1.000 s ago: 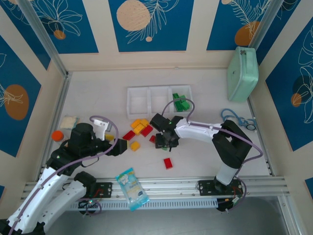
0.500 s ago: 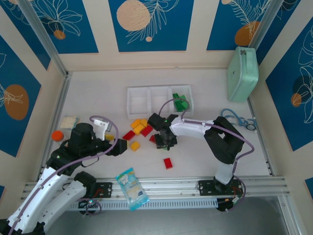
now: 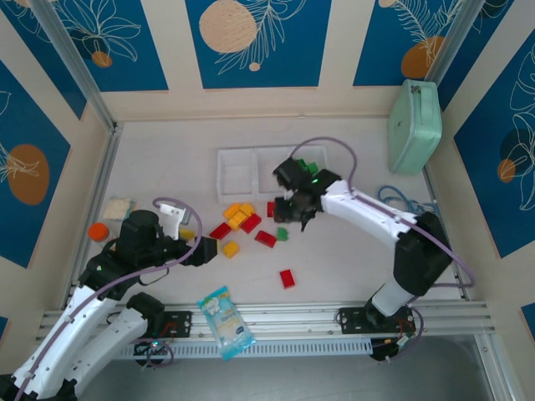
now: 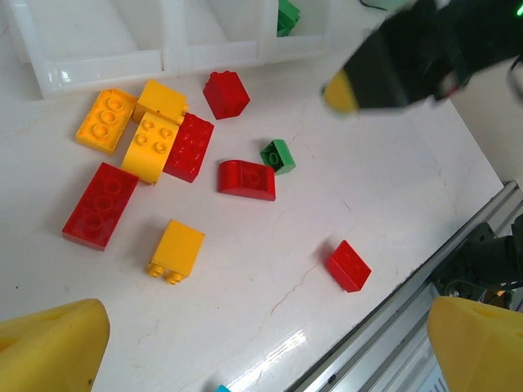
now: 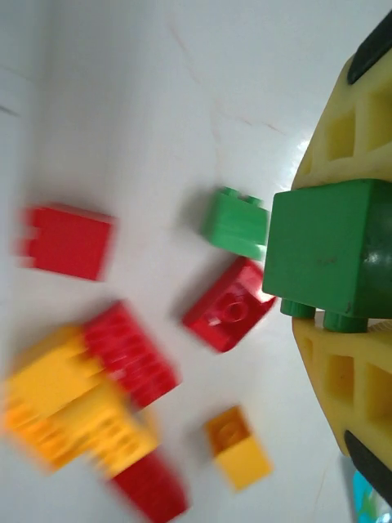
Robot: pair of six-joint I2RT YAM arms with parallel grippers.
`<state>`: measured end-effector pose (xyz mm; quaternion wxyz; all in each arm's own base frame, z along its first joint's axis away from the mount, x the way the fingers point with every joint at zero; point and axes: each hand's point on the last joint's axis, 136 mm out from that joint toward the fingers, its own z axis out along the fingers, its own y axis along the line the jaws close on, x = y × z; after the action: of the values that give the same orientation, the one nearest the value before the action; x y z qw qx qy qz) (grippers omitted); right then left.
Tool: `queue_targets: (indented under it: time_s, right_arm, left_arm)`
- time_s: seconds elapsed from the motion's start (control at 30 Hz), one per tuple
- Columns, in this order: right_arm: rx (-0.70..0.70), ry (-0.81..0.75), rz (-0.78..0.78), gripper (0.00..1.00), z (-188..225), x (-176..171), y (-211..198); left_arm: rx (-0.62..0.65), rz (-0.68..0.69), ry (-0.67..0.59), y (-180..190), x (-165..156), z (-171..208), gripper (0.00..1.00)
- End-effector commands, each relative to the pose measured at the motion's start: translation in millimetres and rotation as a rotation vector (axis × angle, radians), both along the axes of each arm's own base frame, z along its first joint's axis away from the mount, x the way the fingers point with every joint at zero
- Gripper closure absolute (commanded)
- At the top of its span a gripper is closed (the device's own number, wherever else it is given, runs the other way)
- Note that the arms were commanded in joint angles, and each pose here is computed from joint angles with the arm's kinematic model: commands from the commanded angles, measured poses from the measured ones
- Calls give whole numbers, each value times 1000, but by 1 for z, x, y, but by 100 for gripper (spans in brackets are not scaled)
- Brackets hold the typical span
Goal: Sort the legos into containers by color
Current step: Pick up the lego from the bottom-center of the table, then place the lego in the container.
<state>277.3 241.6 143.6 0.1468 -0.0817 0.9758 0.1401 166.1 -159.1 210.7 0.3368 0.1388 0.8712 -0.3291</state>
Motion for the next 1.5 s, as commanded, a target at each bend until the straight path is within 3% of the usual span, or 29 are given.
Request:
queue_targets:
  time_s: [0.0, 0.17, 0.3, 0.5, 0.63, 0.73, 0.87, 1.07, 1.27, 1.33, 1.47]
  right_arm:
    - [41, -85, 18, 77, 40, 28, -20]
    - [76, -157, -75, 76, 63, 101, -58]
    - [90, -146, -128, 75, 56, 149, -77]
    - [141, -48, -162, 76, 20, 189, -86]
    - [132, 5, -167, 75, 0, 195, -84]
    - [129, 25, -165, 65, -7, 193, -80]
    - [77, 30, -155, 34, -14, 186, -79]
    - [37, -34, -152, 5, 2, 163, -78]
    - [74, -88, -136, 0, 27, 112, -83]
    - [113, -94, -140, 0, 33, 91, -88]
    - [196, -109, -156, 1, 40, 46, -100]
  left_arm:
    - [4, -11, -28, -1, -1, 3, 1]
    - [6, -9, -29, 0, -1, 3, 1]
    - [6, -9, -40, 1, -1, 5, 1]
    - [-3, -2, -66, 3, -3, 10, 1]
    - [9, 23, -84, 9, -3, 12, 1]
    - [14, 36, -96, 12, -3, 15, 1]
    - [27, 40, -77, 12, -1, 11, 1]
    - [105, 149, -23, 27, 10, 5, 1]
    - [26, 187, 133, 10, 15, -8, 1]
    - [61, 179, 181, -2, 17, -14, 1]
    - [200, 115, 147, -39, 23, -12, 0]
